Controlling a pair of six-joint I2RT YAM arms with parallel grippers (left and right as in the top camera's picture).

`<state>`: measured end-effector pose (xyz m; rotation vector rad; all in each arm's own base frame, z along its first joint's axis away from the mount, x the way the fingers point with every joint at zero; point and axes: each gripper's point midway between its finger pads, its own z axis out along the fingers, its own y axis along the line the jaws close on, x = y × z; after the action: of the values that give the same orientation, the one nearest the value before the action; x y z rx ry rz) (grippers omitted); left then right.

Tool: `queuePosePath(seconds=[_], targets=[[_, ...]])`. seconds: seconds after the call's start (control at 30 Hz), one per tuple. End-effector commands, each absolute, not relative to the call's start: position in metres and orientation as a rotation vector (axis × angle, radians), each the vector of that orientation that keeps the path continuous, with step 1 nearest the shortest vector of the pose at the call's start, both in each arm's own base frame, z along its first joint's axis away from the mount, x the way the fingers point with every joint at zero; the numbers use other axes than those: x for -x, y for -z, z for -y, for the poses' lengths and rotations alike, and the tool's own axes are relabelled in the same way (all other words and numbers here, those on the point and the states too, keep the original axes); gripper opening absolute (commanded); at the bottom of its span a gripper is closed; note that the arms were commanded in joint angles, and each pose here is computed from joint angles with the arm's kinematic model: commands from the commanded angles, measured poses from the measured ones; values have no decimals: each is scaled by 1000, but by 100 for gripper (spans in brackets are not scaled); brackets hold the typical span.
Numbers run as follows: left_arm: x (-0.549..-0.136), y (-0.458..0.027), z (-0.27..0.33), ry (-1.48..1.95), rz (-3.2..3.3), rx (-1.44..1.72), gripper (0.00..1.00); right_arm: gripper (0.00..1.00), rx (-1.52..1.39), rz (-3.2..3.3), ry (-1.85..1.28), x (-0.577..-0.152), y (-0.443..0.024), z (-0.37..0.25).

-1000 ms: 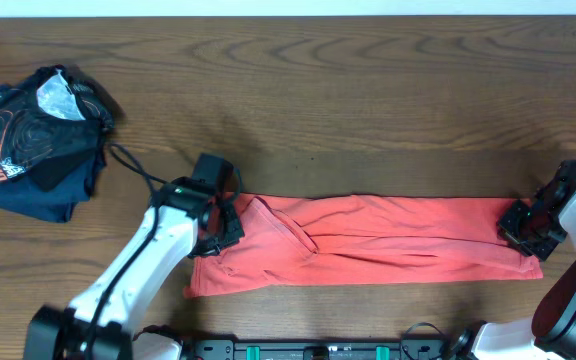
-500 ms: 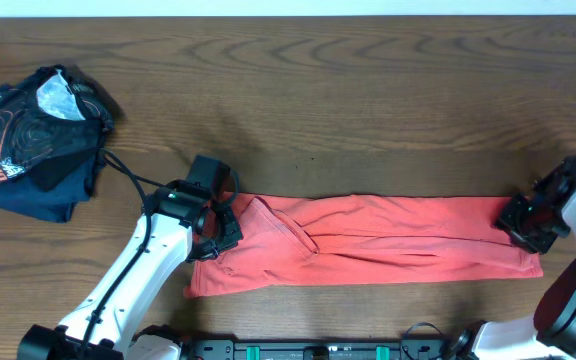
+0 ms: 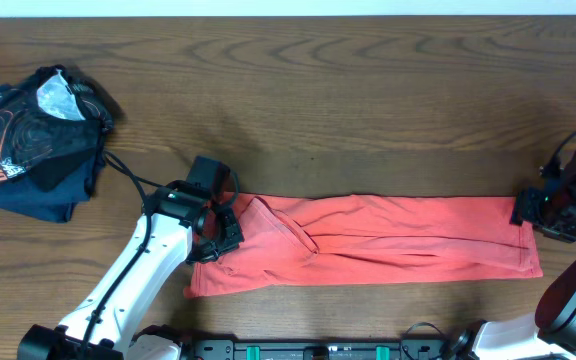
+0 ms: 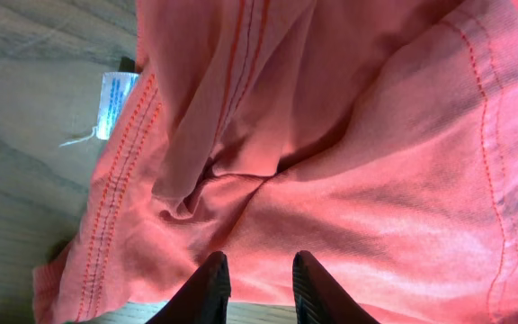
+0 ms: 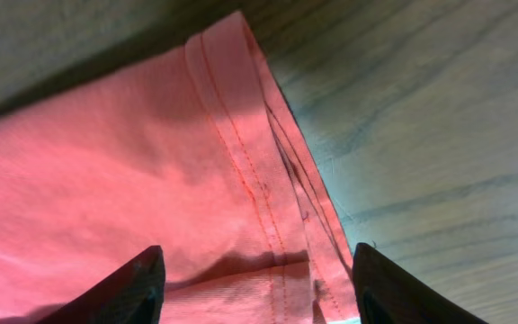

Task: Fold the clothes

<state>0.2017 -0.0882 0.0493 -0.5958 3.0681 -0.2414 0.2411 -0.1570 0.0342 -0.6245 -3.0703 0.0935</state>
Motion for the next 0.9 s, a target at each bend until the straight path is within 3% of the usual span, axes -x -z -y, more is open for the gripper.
queuePosePath(seconds=[0.0,0.67,0.87], targets=[[-205,-54,91,267,-3063,581,27,64,463,3029,-88,-222,-20,154],[-204,-54,91,265,-3066,564,27,62,482,3033,-80,-207,8,150],[-203,-54,90,263,-3070,565,27,63,479,3006,-240,-202,6,168]])
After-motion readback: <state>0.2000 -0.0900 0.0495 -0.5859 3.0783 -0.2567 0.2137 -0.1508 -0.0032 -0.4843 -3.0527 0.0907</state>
